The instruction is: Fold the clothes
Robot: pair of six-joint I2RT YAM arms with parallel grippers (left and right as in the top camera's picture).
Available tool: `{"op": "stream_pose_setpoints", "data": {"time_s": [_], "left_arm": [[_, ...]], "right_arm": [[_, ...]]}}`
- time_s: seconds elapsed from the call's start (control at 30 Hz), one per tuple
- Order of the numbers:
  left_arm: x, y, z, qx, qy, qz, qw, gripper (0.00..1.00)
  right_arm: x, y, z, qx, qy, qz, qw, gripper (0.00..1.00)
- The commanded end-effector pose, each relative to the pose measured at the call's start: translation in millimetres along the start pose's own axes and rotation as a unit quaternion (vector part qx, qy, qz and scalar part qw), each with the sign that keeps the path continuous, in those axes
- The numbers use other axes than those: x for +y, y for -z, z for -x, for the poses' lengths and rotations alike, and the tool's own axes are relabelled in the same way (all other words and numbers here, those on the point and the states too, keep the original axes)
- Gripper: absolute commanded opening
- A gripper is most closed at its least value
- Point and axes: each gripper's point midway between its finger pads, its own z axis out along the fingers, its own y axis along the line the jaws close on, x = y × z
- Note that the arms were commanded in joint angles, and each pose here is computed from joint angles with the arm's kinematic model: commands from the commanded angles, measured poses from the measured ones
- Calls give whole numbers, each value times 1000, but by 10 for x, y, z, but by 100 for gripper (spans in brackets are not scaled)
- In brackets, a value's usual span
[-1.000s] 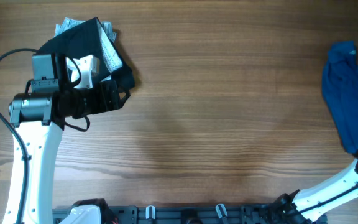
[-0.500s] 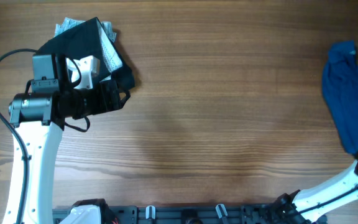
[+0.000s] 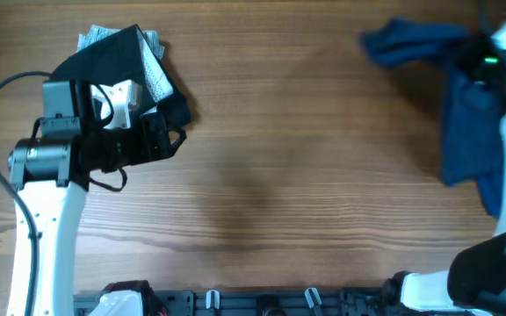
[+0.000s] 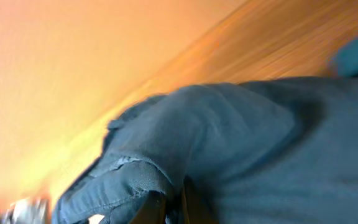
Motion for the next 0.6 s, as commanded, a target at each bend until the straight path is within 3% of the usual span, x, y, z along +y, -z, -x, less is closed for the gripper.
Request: {"op": "stream_pose_setpoints", "data": {"time_s": [0.0,0.1,0.13,0.17,0.2,0.27,0.37,0.57], "left_arm": [[-173,251,40,-42,-22,-18,999,93],[-243,376,24,-63,-34,-22,997,95],[-265,416,17,-70,-38,-23,997,96],[-286,455,9,-77,-42,-24,996,97],[-299,480,3,-81,-45,-24,995,97],[-307,496,-7,-83,-46,-25,995,97],[-293,473,-21,-75,-41,-24,996,96],[-224,346,2,-54,-29,-20,998,80]], "right_arm": [[684,-183,-601,75,67,52,994,4],[983,-289,-1210,146,123,41,981,5],[1036,-318,-1429,169,144,26,975,12],[1059,-329,-1605,181,178,3,967,38],[1035,-338,-1657,179,192,-21,965,42],[961,-335,-1645,163,211,-63,962,55],[831,-341,-1533,153,201,-81,964,64],[267,-351,-1237,156,108,-126,974,69]]}}
